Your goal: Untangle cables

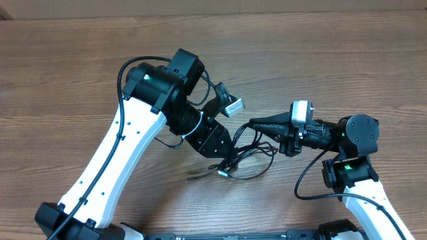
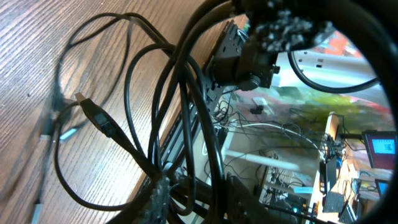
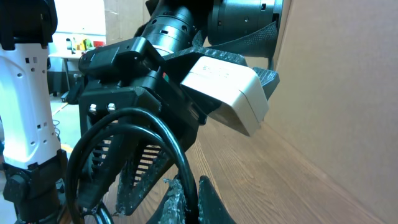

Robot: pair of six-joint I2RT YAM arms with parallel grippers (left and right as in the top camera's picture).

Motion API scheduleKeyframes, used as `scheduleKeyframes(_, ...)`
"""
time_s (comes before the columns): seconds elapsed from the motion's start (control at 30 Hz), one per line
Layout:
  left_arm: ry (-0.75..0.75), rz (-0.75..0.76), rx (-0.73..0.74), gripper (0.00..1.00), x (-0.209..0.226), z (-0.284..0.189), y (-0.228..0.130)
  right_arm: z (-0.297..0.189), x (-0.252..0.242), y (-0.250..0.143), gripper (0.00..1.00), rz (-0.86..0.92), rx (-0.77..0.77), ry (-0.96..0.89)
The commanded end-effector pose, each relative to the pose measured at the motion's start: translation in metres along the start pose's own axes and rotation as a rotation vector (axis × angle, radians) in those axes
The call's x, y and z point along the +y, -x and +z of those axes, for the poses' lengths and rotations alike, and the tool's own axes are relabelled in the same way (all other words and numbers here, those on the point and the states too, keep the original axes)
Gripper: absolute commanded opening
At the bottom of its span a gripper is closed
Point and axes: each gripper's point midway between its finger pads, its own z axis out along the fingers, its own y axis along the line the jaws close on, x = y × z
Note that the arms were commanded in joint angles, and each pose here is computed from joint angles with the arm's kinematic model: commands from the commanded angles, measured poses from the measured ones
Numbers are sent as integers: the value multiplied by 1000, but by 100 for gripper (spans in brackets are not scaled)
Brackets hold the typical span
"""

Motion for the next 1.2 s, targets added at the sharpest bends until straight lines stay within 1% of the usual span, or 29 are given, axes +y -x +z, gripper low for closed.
scheduleKeyframes(0.0, 8, 57, -25, 48, -7, -5, 4, 0, -5, 5, 4, -10, -7, -22)
scheduleKeyframes(0.07, 10, 63, -30, 59, -7, -5, 6, 0, -5, 5, 4, -10, -7, -22)
scheduleKeyframes(0.1, 11, 69, -36, 61, -7, -5, 7, 0, -5, 5, 4, -10, -7, -22)
scheduleKeyframes(0.13, 13, 73, -40, 53, -6, -5, 8, 0, -5, 5, 4, -10, -7, -22)
scheduleKeyframes(0.27, 16, 84, -52, 9, -5, -6, 12, 0, -5, 5, 4, -10, -7, -21)
scheduleKeyframes(0.3, 17, 86, -54, 4, -5, -6, 12, 0, -5, 5, 4, -10, -7, -22)
scheduleKeyframes(0.43, 21, 92, -59, 4, -4, -6, 14, 0, -5, 5, 4, -10, -7, -22)
scheduleKeyframes(0.57, 97, 73, -48, 4, 9, -6, 13, 0, -5, 5, 4, -9, -7, -21)
scheduleKeyframes(0.63, 161, 36, -45, 4, 20, -8, 14, 0, -5, 5, 4, -9, -7, -22)
scheduleKeyframes(0.83, 449, -151, -61, 4, 68, -23, 13, 0, -5, 5, 4, -8, -7, -21)
scheduleKeyframes(1.03, 626, -303, -100, 4, 95, -39, 9, 0, -5, 4, 4, -5, -5, -21)
scheduleKeyframes(1.17, 746, -409, -136, 4, 112, -54, 5, 0, -5, -2, 4, 31, 11, -23)
